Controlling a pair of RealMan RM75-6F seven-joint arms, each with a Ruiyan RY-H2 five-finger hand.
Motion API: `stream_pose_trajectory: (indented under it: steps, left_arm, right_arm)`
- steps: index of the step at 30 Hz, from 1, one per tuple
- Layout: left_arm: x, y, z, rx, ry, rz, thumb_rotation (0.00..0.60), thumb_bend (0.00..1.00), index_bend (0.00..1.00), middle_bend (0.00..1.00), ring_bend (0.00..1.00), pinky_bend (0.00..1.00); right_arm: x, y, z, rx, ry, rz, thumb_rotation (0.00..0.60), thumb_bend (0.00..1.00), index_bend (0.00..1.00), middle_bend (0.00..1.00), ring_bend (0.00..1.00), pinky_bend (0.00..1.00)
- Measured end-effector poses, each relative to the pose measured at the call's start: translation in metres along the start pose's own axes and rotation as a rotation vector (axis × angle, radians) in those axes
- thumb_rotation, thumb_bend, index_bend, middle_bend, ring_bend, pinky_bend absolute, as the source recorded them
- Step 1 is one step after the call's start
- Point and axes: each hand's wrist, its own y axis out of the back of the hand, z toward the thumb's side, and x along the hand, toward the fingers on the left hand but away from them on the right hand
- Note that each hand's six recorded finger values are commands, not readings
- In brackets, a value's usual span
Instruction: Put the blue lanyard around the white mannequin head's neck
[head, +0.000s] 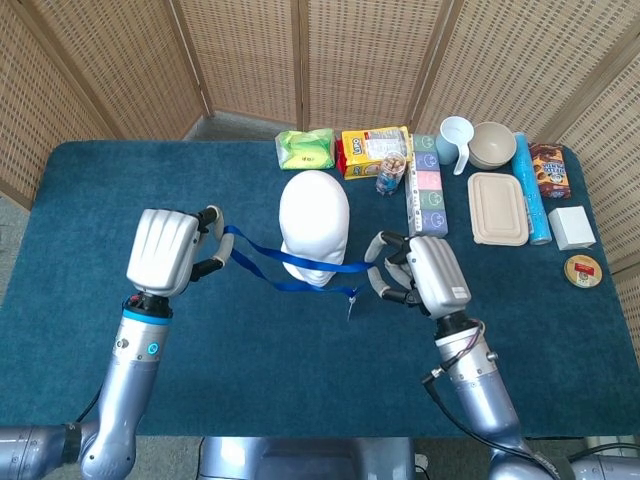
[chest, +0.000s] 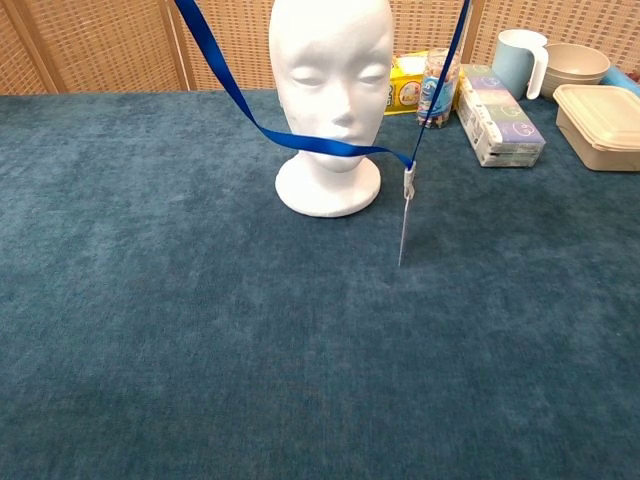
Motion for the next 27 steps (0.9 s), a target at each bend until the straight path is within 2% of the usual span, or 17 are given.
stream_pose_trajectory:
  steps: [27]
  left_arm:
    - [0.058, -0.017, -0.012, 0.049, 0.071, -0.029, 0.515, 0.44, 0.65, 1.0, 1.0, 1.0]
  right_arm:
    - [-0.052, 0.022, -0.013, 0.0, -0.041, -0.043, 0.6, 0.55, 0.72, 1.0, 1.0, 1.0]
